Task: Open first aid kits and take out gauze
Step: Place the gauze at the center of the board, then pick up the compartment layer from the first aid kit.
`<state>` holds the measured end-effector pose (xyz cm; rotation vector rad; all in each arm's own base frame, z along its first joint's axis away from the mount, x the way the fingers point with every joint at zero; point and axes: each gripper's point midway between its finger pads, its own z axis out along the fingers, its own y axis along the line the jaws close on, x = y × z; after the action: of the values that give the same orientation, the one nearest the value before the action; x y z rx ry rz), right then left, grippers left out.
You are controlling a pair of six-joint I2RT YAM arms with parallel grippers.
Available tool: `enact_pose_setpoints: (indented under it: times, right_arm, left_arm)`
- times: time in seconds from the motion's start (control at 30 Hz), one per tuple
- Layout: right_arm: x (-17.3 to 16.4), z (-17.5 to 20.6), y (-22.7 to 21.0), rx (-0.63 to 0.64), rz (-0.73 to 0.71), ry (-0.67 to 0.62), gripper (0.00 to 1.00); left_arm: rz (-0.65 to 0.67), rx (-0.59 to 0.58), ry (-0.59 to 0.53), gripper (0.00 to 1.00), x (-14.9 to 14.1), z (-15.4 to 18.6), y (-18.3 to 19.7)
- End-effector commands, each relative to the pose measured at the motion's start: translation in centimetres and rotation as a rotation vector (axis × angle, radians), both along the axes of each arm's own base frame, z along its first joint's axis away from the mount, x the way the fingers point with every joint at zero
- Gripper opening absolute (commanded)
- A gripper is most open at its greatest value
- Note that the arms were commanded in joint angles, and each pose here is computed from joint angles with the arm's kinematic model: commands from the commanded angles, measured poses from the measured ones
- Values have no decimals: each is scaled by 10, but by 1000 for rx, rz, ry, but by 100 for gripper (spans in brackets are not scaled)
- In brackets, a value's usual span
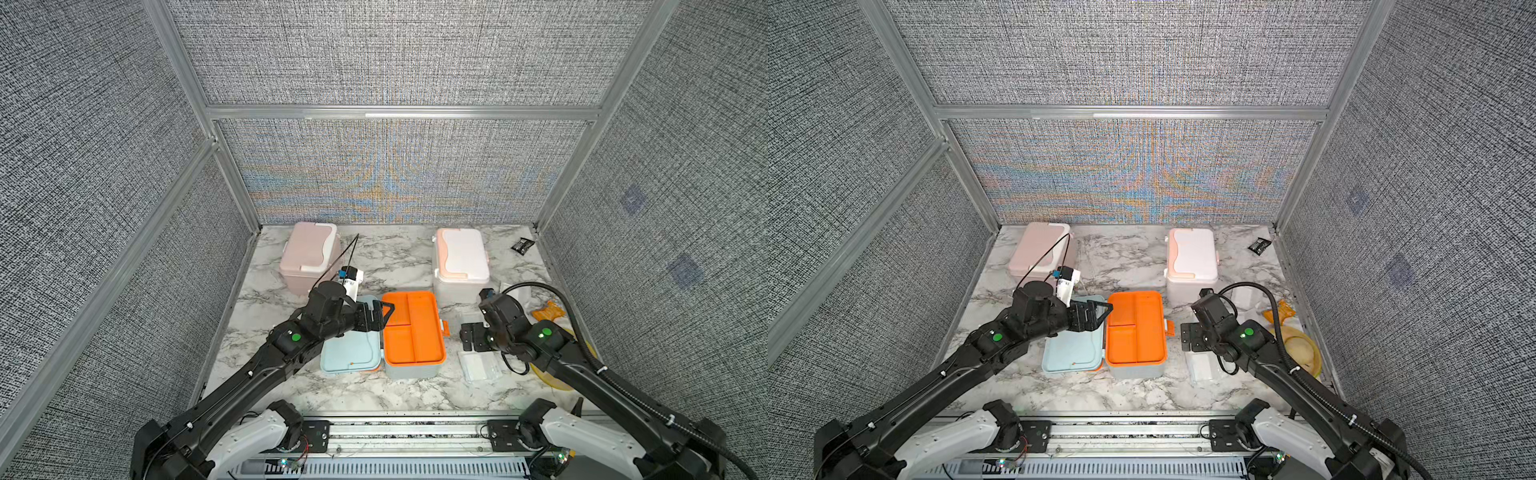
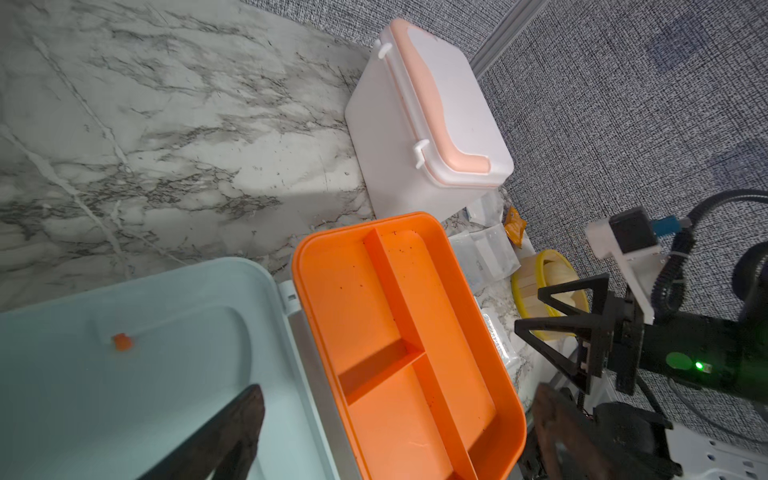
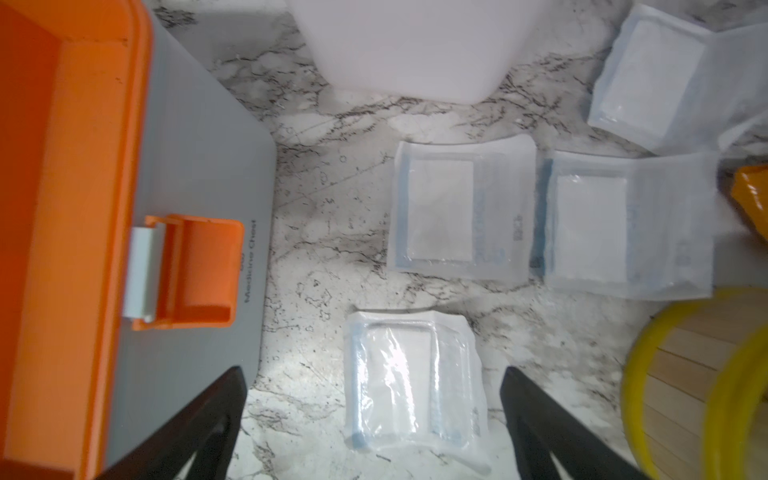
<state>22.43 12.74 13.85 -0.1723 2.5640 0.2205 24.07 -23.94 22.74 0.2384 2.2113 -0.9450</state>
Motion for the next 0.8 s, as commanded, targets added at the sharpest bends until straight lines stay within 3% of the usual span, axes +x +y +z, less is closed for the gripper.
enact_pose_setpoints:
  times: [0.0,0.2,0.5,0.77]
  right_arm:
    - [14,13,33,114,127,-79,99]
    - [23,16,57,225,216,-43,99]
    - [32,12,55,222,186,-60,99]
    - [37,21,40,184,110,-92,99]
  left_arm:
    - [44,-3,-81,100,14,14,3]
    - [96,14,-93,100,24,14,7]
    - [91,80,-56,100,37,1,-2]
    - [-4,75,47,100,19,-17,-13]
